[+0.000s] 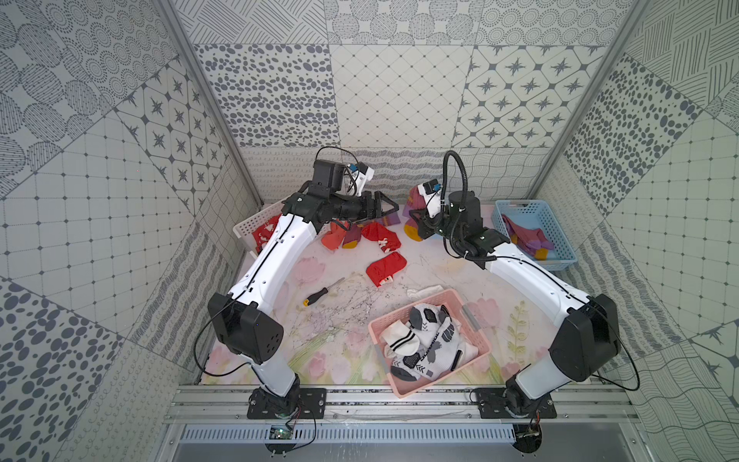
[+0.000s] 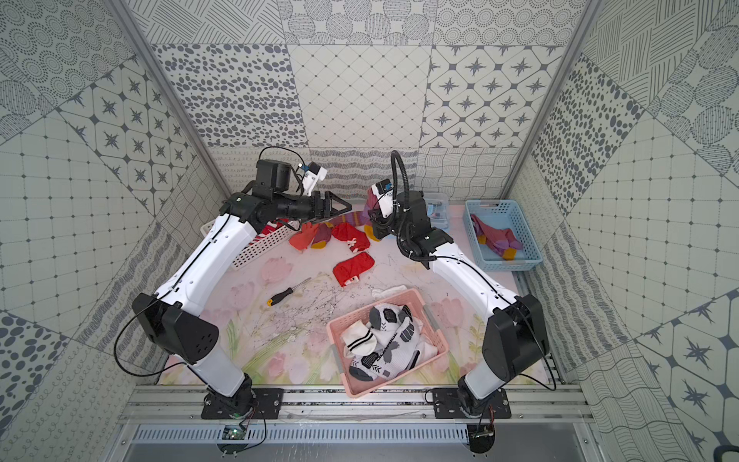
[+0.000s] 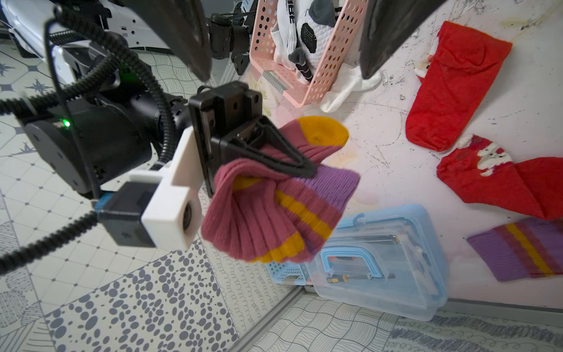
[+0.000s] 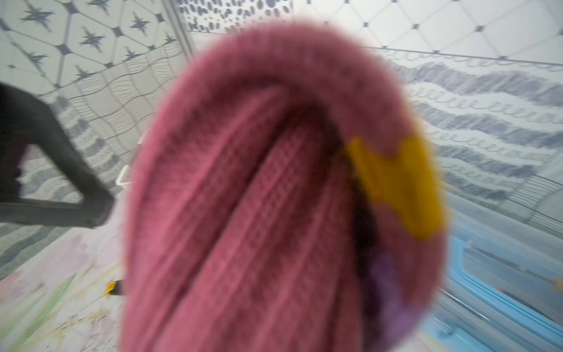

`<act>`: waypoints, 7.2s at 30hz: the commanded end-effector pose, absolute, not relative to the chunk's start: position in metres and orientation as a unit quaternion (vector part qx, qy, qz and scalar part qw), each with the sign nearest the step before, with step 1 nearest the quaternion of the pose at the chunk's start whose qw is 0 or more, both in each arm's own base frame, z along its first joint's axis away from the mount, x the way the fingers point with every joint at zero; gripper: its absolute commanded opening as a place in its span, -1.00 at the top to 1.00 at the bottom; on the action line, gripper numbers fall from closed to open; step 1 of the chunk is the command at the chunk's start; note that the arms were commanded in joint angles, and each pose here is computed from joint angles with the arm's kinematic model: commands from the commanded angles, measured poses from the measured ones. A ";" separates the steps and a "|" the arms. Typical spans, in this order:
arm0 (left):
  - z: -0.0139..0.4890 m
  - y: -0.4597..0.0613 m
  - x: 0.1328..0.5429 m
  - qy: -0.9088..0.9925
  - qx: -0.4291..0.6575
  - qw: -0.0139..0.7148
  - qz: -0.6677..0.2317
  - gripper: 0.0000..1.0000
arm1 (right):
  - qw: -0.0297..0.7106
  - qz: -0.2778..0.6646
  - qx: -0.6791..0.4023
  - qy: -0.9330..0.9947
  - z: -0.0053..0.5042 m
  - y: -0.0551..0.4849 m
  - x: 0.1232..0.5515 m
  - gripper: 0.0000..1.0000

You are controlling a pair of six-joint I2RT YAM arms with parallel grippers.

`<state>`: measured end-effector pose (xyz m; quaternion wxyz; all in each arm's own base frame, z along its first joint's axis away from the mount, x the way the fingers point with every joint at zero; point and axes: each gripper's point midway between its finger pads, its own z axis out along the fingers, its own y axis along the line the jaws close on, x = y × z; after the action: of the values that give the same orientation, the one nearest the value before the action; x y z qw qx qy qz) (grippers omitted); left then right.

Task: Sort the socks into the basket by color
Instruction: Pick up the sock from the center of the board, then place the sock in the bin, then pick up the sock from the center of the board, then place the sock at the center of the board.

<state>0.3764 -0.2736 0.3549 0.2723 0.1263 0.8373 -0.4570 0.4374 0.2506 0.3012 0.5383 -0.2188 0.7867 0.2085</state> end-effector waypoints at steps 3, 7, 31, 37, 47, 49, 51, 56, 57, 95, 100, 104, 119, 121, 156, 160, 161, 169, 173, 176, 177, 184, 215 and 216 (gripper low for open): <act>0.328 -0.239 0.394 0.872 0.070 0.303 -0.379 -0.53 | 0.560 0.105 -0.172 0.804 0.292 0.189 0.468 1.00; 0.316 -0.234 0.396 0.877 0.058 0.300 -0.370 -0.53 | 0.563 -0.009 -0.146 0.813 0.275 0.142 0.491 1.00; 0.271 -0.231 0.420 0.903 0.030 0.261 -0.340 -0.52 | 0.498 -0.370 0.011 0.784 0.216 -0.108 0.551 1.00; 0.264 -0.234 0.428 0.907 0.023 0.254 -0.335 -0.52 | 0.482 -0.379 0.038 0.789 0.200 -0.144 0.555 1.00; 0.259 -0.242 0.439 0.911 0.022 0.248 -0.329 -0.52 | 0.455 -0.381 0.066 0.802 0.175 -0.183 0.555 1.00; 0.257 -0.244 0.441 0.912 0.021 0.246 -0.328 -0.52 | 0.448 -0.384 0.071 0.804 0.171 -0.191 0.555 1.00; 0.256 -0.246 0.443 0.913 0.022 0.244 -0.326 -0.52 | 0.446 -0.384 0.075 0.805 0.168 -0.197 0.555 1.00; 0.250 -0.247 0.446 0.917 0.021 0.238 -0.318 -0.52 | 0.436 -0.373 0.077 0.815 0.159 -0.204 0.558 1.00; 0.249 -0.248 0.446 0.918 0.021 0.237 -0.317 -0.52 | 0.433 -0.368 0.077 0.819 0.156 -0.204 0.559 1.00; 0.185 -0.203 0.426 0.955 -0.040 0.182 -0.229 -0.54 | 0.459 -0.246 0.086 0.849 0.177 -0.111 0.528 -0.97; 0.174 -0.193 0.426 0.961 -0.046 0.177 -0.209 -0.54 | 0.460 -0.209 0.070 0.860 0.176 -0.073 0.522 -0.97; 0.170 -0.187 0.430 0.961 -0.050 0.181 -0.203 -0.54 | 0.458 -0.180 0.064 0.868 0.174 -0.047 0.513 -0.96; 0.150 -0.154 0.471 0.967 -0.062 0.202 -0.145 -0.55 | 0.431 -0.010 0.019 0.902 0.196 0.062 0.471 -0.96; 0.149 -0.153 0.480 0.967 -0.057 0.208 -0.138 -0.54 | 0.421 0.018 0.007 0.907 0.199 0.086 0.462 -0.96; 0.054 -0.177 0.611 0.958 -0.033 0.268 -0.101 -0.13 | 0.370 0.162 -0.172 0.898 0.234 0.274 0.406 -0.96; 0.046 -0.187 0.608 0.959 -0.021 0.264 -0.103 0.00 | 0.366 0.163 -0.177 0.899 0.233 0.277 0.408 -0.96; 0.045 -0.189 0.609 0.959 -0.020 0.264 -0.104 0.04 | 0.366 0.164 -0.179 0.898 0.233 0.278 0.408 -0.96; 0.060 -0.193 0.609 0.956 -0.009 0.275 -0.104 0.89 | 0.366 0.172 -0.183 0.896 0.235 0.282 0.408 -0.97; 0.079 -0.193 0.607 0.953 0.001 0.286 -0.103 1.00 | 0.367 0.176 -0.182 0.895 0.235 0.282 0.408 -0.96; 0.101 -0.193 0.606 0.946 0.009 0.306 -0.106 1.00 | 0.369 0.181 -0.183 0.893 0.235 0.284 0.406 -0.96; 0.109 -0.193 0.605 0.944 0.011 0.311 -0.107 1.00 | 0.369 0.182 -0.181 0.893 0.235 0.284 0.406 -0.97; 0.162 -0.195 0.590 0.929 0.033 0.346 -0.131 1.00 | 0.371 0.190 -0.182 0.891 0.235 0.286 0.403 -0.96; 0.157 -0.191 0.383 0.954 0.126 0.214 -0.169 1.00 | 0.340 0.230 -0.202 0.889 0.218 0.315 0.389 -0.97; 0.146 -0.194 0.383 0.956 0.122 0.204 -0.170 1.00 | 0.338 0.229 -0.202 0.890 0.216 0.315 0.388 -0.97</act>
<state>0.4008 -0.1812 0.1827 0.2543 0.1146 0.9472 -0.1583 0.3867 0.3061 0.2228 0.3423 -0.2013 0.8907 0.2213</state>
